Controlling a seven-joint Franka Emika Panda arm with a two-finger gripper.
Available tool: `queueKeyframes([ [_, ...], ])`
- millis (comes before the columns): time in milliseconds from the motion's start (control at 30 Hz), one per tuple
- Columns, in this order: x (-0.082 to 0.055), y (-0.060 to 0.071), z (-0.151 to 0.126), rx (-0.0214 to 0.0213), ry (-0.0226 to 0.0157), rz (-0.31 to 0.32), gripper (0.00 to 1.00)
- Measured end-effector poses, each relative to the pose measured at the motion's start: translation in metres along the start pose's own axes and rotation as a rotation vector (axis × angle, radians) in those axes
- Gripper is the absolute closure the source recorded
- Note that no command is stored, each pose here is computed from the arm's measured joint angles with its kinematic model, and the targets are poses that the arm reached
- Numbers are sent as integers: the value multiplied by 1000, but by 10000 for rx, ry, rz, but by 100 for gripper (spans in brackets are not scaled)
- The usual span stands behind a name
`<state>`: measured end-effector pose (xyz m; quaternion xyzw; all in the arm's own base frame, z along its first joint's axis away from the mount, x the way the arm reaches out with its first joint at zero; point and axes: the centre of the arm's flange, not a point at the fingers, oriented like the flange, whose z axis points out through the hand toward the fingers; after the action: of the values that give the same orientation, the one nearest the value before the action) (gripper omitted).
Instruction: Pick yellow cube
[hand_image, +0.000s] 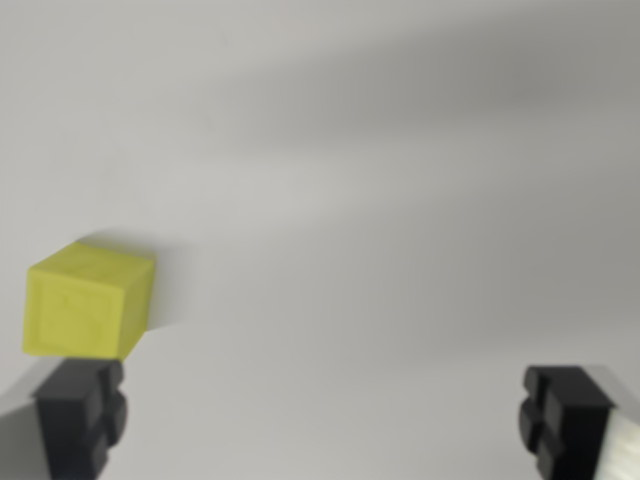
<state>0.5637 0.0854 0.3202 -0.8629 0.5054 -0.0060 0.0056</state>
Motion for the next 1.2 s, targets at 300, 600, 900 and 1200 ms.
queueKeyframes([
  [300, -22, -8, 22, -25, -5, 377, 0],
  [600, -43, -15, 45, -46, -9, 753, 0],
  [900, -65, -22, 68, -78, -15, 1131, 0],
  [1200, -87, -30, 90, -104, -19, 1505, 0],
])
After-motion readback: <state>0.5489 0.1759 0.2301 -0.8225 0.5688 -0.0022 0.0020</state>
